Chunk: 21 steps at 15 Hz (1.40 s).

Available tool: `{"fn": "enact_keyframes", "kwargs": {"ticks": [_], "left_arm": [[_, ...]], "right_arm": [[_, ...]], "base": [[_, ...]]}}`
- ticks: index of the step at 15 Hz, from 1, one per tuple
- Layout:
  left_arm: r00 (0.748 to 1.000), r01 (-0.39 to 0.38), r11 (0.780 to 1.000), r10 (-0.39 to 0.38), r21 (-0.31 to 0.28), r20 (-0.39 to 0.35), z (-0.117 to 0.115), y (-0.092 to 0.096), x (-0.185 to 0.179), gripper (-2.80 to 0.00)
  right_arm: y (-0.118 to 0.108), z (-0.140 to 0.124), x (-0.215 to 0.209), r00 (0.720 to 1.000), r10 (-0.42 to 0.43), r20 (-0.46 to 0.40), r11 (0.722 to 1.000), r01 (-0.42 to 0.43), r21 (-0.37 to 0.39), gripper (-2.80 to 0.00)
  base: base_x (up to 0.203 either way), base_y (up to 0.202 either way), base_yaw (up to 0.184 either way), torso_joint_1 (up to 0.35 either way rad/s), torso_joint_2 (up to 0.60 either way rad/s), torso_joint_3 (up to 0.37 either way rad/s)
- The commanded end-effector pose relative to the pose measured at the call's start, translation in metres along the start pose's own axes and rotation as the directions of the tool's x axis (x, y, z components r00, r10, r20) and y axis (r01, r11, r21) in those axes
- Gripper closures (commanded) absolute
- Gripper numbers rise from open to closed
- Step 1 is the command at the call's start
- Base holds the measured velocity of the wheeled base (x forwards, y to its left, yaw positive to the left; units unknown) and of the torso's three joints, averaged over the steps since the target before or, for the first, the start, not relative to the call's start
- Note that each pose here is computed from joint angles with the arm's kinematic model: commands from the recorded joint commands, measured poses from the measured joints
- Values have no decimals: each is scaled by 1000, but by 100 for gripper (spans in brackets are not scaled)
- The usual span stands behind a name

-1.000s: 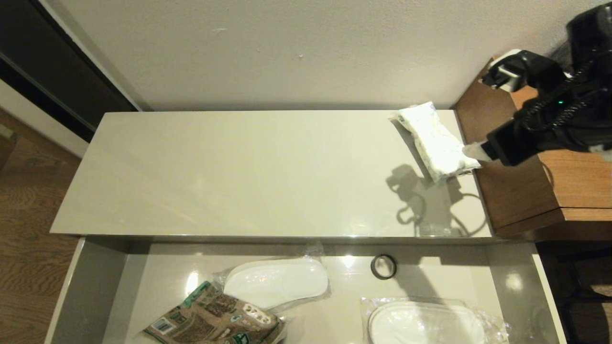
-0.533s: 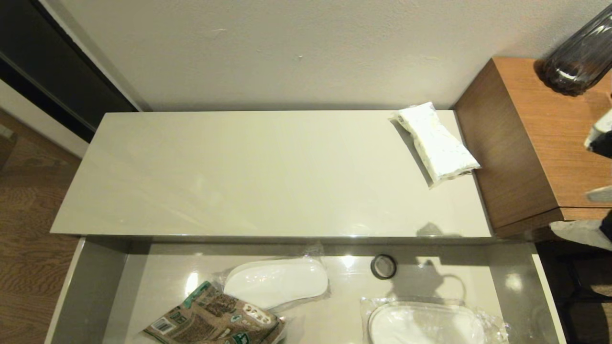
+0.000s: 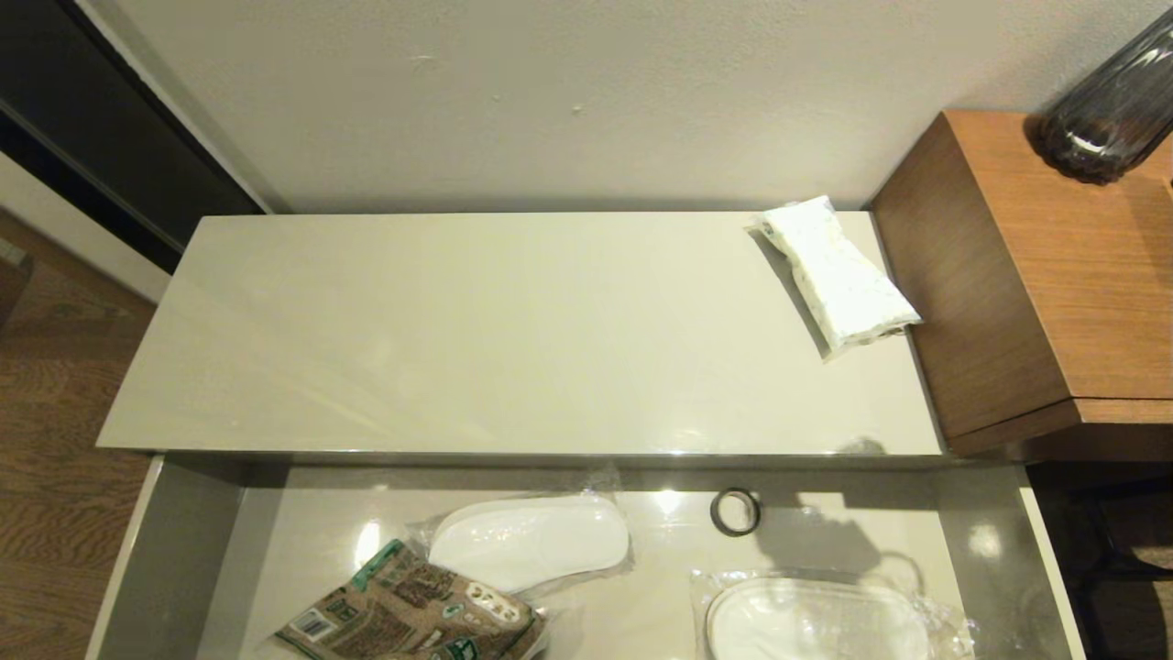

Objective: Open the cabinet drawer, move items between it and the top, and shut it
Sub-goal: Close the drawer

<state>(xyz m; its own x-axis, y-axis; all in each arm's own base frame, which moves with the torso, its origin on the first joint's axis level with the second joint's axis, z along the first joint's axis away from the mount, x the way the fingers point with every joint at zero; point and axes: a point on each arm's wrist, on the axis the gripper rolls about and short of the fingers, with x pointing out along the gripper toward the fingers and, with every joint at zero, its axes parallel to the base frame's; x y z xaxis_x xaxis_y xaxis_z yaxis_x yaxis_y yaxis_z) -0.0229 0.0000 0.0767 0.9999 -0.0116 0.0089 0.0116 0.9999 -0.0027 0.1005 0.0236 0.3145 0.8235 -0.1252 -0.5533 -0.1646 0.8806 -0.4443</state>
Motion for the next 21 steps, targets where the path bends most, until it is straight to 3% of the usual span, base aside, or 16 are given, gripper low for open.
{"fn": "enact_keyframes", "kwargs": {"ticks": [1, 3, 6, 8, 10, 12, 13, 14, 18, 21], "left_arm": [[1000, 1, 1000, -1, 0, -1, 0, 0, 0, 0], [1000, 1, 1000, -1, 0, -1, 0, 0, 0, 0], [1000, 1, 1000, -1, 0, -1, 0, 0, 0, 0], [1000, 1, 1000, -1, 0, -1, 0, 0, 0, 0], [1000, 1, 1000, -1, 0, -1, 0, 0, 0, 0], [1000, 1, 1000, -1, 0, -1, 0, 0, 0, 0], [1000, 1, 1000, -1, 0, -1, 0, 0, 0, 0], [1000, 1, 1000, -1, 0, -1, 0, 0, 0, 0], [1000, 0, 1000, 0, 0, -1, 0, 0, 0, 0], [1000, -1, 1000, 1, 0, -1, 0, 0, 0, 0]], "right_arm": [[-4, -10, -11, 1000, -11, -21, 998, 12, 65, 0], [-3, -11, -12, 1000, 18, -15, 988, -15, 152, 0], [0, -22, -27, 971, 221, 89, 929, -237, 284, 0], [0, -44, -44, 972, 194, 132, 923, -227, 310, 0], [0, -72, -60, 981, 113, 156, 930, -160, 331, 0], [0, -84, -63, 993, -20, 116, 931, -24, 364, 0], [0, -88, -61, 991, -113, 71, 911, 75, 405, 0], [3, -93, -56, 989, -143, 34, 891, 114, 439, 0], [12, -109, -44, 985, -174, -19, 871, 163, 463, 0], [9, -87, -26, 969, -247, 20, 843, 205, 498, 0]], "base": [[0, 0, 0, 0, 0, 0], [0, 0, 0, 0, 0, 0], [0, 0, 0, 0, 0, 0], [0, 0, 0, 0, 0, 0], [0, 0, 0, 0, 0, 0], [0, 0, 0, 0, 0, 0], [0, 0, 0, 0, 0, 0], [0, 0, 0, 0, 0, 0], [0, 0, 0, 0, 0, 0], [0, 0, 0, 0, 0, 0]]}}
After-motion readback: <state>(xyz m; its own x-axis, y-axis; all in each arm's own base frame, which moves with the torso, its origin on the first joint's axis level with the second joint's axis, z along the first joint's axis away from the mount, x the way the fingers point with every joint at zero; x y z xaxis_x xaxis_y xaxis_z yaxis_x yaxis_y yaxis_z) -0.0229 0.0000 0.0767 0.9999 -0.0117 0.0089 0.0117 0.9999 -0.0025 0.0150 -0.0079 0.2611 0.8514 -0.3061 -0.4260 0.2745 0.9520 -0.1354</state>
